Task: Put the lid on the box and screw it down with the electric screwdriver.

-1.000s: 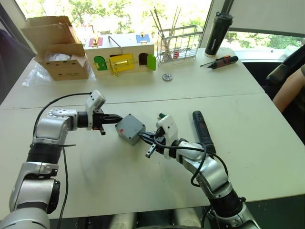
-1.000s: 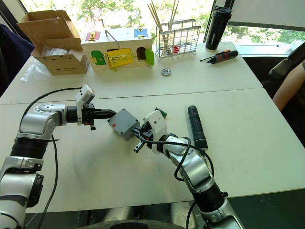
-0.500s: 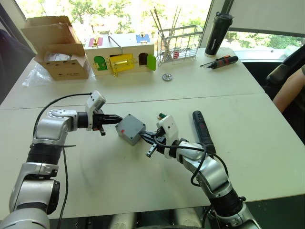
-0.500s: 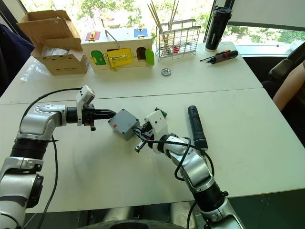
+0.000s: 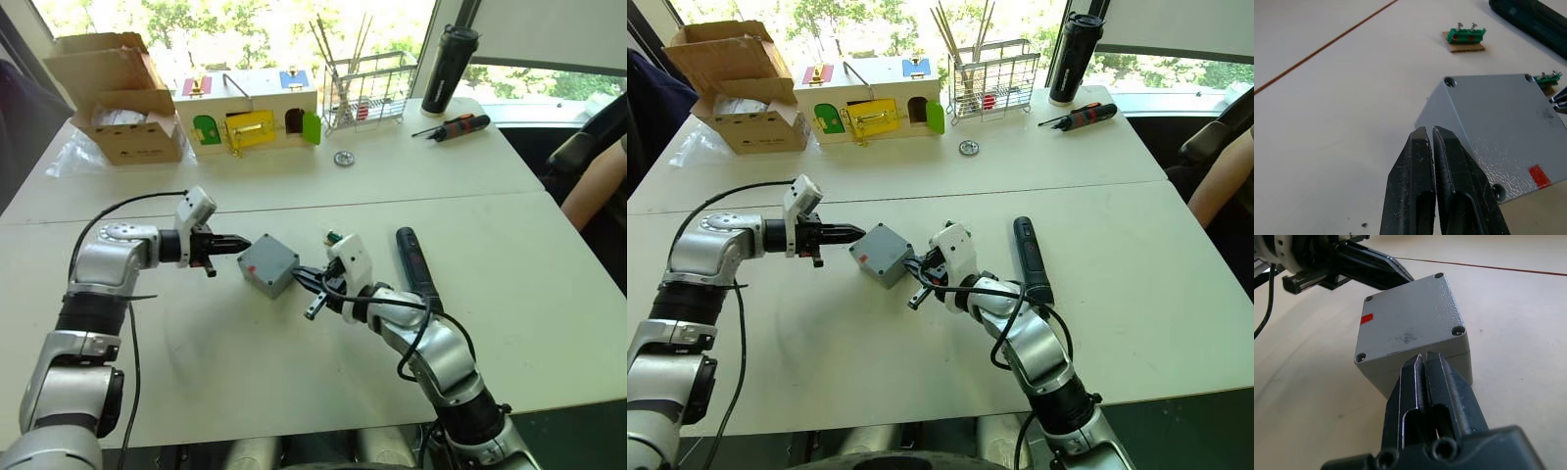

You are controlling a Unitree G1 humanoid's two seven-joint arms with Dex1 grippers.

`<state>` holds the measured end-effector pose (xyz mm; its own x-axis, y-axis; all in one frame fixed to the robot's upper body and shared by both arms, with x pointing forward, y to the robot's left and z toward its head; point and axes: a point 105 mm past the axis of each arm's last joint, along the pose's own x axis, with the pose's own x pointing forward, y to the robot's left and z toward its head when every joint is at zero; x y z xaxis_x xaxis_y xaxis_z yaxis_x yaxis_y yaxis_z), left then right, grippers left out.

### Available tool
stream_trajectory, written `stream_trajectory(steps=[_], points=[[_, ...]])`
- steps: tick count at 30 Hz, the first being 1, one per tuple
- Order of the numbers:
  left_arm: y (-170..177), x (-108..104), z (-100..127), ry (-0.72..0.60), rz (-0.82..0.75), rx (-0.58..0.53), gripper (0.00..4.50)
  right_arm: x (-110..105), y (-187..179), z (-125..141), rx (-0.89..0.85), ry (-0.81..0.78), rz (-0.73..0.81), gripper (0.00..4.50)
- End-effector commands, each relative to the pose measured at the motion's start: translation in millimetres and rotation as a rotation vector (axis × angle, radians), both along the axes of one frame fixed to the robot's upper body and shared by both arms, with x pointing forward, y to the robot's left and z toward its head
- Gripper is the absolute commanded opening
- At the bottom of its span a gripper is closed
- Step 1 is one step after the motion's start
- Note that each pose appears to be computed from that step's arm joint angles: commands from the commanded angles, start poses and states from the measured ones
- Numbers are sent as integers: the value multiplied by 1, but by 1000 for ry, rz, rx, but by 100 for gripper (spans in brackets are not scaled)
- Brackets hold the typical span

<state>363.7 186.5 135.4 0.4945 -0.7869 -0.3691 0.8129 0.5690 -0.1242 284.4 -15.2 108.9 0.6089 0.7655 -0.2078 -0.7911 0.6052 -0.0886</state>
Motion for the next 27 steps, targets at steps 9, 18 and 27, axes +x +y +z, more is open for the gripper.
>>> stream_trajectory(steps=[9, 18, 27], points=[[-2, 0, -27, 7, -1, 53, 14, 0, 10, -14, -11, 74, 26, 9], [-16, -32, -25, 53, -83, 24, 14, 9, 15, -8, 4, 56, 16, 9], [-30, -56, -28, 78, -130, 17, 14, 10, 3, -10, -36, 44, 16, 9]])
